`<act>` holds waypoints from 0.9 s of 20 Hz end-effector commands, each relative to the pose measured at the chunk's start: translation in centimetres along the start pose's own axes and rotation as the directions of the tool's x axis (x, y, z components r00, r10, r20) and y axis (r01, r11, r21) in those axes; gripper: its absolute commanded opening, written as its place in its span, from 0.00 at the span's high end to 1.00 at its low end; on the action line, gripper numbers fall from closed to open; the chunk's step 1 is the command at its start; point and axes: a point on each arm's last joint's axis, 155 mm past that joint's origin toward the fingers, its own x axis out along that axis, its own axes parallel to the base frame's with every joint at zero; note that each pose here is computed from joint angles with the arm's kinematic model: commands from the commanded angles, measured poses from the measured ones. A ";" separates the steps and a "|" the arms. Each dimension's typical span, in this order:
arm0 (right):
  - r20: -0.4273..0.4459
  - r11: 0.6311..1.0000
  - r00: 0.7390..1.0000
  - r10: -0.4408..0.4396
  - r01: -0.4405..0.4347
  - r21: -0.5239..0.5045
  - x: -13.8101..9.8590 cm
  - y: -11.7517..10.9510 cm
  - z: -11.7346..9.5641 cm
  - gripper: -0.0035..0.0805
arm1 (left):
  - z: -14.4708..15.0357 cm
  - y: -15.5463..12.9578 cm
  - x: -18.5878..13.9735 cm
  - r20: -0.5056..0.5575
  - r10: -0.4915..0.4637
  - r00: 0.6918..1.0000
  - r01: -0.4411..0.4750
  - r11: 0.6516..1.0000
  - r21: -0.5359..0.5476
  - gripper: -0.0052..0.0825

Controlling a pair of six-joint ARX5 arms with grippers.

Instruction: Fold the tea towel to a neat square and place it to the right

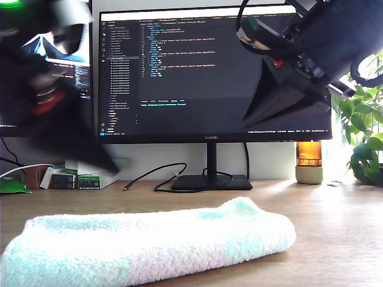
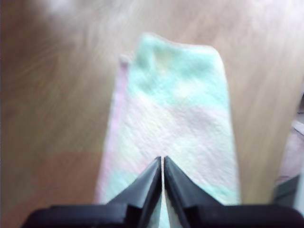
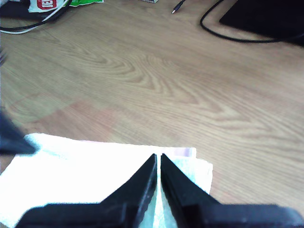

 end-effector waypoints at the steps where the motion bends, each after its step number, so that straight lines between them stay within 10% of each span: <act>1: -0.026 1.000 1.000 0.012 -0.012 0.006 0.4 0.1 -1.4 0.97 | 0.7 -0.1 -0.8 0.056 0.020 0.998 -0.020 1.000 -0.006 0.97; 18: -0.347 0.981 0.937 0.036 0.033 0.190 5.6 -0.6 -11.5 0.97 | -7.2 1.5 1.9 -0.154 0.162 0.975 -0.178 0.979 -0.096 0.97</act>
